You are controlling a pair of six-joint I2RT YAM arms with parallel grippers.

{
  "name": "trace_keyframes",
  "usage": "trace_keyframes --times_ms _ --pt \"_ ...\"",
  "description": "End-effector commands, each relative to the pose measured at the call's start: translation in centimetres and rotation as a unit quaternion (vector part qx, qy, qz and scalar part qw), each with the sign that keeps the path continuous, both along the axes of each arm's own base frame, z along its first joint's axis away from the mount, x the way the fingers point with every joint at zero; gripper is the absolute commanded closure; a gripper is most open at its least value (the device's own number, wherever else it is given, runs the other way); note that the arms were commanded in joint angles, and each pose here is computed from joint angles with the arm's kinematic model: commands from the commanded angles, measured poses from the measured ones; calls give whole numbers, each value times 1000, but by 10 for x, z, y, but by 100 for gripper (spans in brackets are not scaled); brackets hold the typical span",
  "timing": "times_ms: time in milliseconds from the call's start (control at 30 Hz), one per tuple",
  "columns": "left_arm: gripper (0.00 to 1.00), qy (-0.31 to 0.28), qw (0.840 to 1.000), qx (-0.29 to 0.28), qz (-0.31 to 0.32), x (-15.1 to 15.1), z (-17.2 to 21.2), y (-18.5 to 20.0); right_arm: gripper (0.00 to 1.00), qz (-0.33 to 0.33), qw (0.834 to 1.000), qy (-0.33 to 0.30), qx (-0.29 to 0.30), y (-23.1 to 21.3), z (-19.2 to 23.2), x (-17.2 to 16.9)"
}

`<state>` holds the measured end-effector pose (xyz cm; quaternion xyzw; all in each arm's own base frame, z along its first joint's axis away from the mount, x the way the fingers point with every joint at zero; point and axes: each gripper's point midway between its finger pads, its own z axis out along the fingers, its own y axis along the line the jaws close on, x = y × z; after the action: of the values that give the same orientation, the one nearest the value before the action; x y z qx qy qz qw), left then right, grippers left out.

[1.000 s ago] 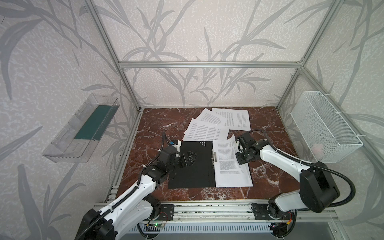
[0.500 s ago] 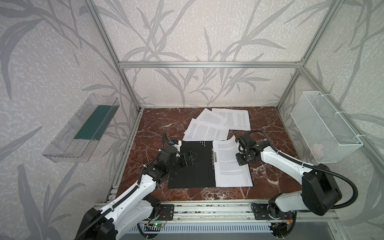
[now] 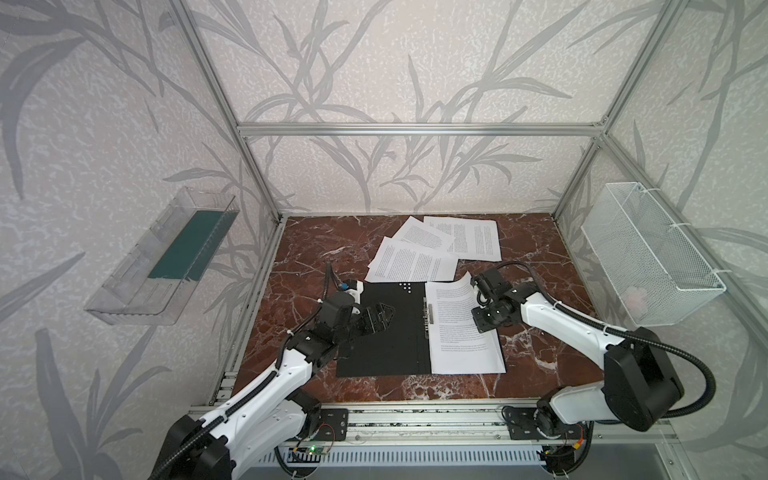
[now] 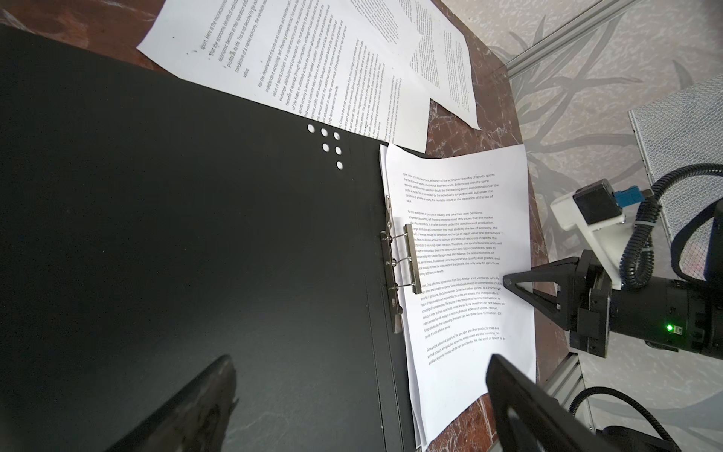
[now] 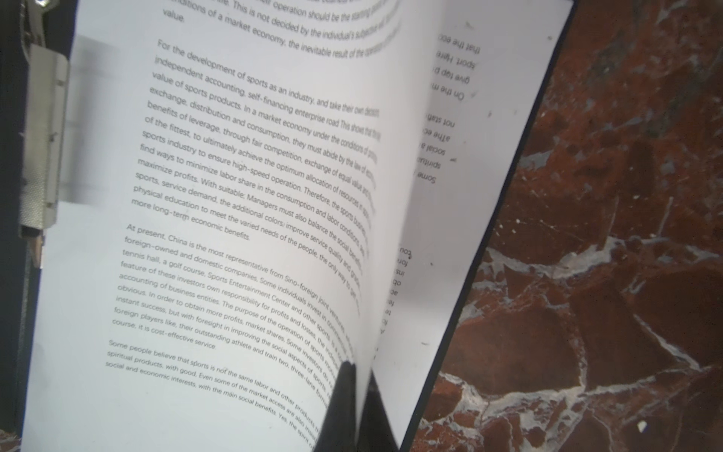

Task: Put the files into the folder
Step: 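Hold the sheet edge beside the folder clip with the right gripper, then release the sheet with the right gripper while the left reaches toward the loose sheets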

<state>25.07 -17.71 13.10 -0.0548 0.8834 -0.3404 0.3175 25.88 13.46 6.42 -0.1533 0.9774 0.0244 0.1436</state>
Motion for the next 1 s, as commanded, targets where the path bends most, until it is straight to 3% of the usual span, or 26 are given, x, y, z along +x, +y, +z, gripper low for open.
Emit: trace_keyframes --times_ms 0,700,833,967 --pt "1 0 1000 -2 -2 0 -2 -1 100 1 1000 11 -3 -1 -3 -7" --pt "1 0 1000 -3 -3 -1 -2 -2 99 8 1000 14 12 5 -3 -8" --pt "1 0 1000 -3 -2 0 -2 -1 90 4 1000 12 3 2 -3 -5" --pt "1 0 1000 -5 -4 -1 -1 -2 62 -6 1000 5 -14 -3 -3 -2"
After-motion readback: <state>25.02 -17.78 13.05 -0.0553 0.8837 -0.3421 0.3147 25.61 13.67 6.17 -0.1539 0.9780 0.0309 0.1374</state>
